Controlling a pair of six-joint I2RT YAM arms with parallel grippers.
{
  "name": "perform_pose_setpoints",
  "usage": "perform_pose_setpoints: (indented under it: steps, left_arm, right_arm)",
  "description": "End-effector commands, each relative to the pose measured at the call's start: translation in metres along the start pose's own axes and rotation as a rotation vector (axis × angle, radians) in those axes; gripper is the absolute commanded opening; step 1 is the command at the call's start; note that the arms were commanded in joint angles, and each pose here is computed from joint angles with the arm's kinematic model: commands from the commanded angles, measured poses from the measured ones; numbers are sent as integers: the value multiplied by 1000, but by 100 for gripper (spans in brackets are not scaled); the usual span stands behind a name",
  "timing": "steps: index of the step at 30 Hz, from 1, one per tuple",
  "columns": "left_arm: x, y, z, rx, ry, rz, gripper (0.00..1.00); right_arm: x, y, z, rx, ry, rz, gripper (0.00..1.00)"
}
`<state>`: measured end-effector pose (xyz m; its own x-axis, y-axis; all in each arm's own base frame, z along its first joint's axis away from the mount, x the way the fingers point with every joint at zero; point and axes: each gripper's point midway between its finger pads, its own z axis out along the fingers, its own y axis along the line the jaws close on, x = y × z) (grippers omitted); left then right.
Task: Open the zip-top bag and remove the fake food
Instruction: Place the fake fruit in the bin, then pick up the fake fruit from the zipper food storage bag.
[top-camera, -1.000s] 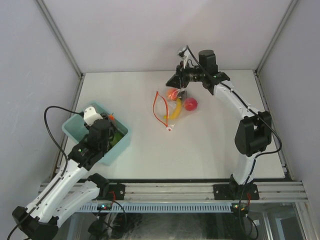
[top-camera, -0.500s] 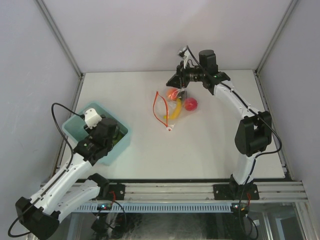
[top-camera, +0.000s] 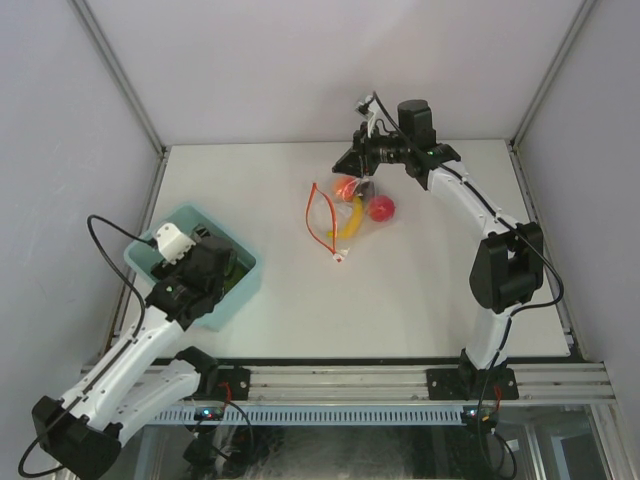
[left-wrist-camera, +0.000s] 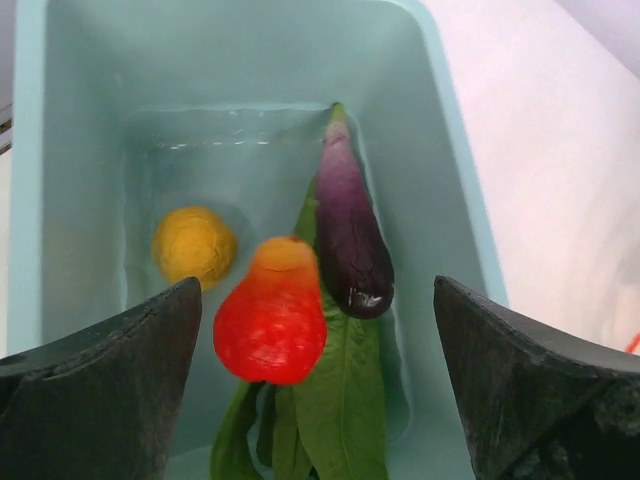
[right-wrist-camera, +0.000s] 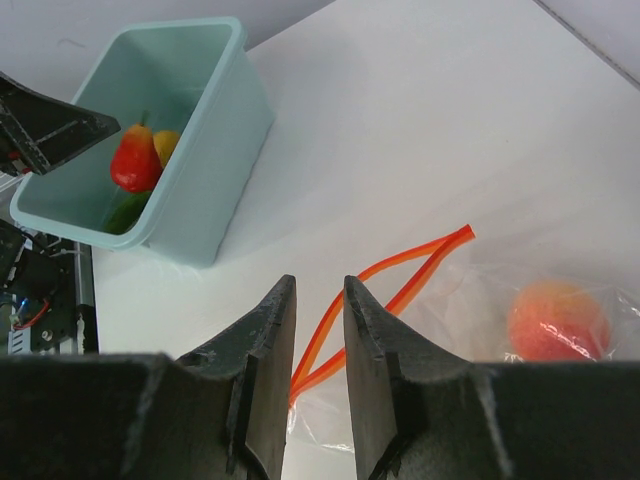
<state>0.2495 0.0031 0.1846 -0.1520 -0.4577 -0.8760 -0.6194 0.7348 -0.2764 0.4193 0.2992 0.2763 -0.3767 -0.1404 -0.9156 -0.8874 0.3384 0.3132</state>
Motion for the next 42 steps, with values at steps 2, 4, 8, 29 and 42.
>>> perform_pose_setpoints:
  steps: [2, 4, 8, 29, 42]
  left_arm:
    - [-14, 17, -1, -137, -43, -65, 100]
    - [-15, 17, 0, -167, -39, -62, 100]
    - [-17, 5, -2, -148, -3, -51, 100]
    - [10, -249, -41, 961, 170, 296, 72]
    - [51, -325, 4, 982, 349, 700, 17]
  right_arm:
    - [-23, 10, -8, -3, -42, -71, 26]
    - [-23, 10, -8, -3, -42, -71, 26]
    - [-23, 8, -9, 4, -42, -69, 26]
    - [8, -72, -11, 275, 53, 37, 29]
    - [39, -117, -29, 528, 207, 90, 30]
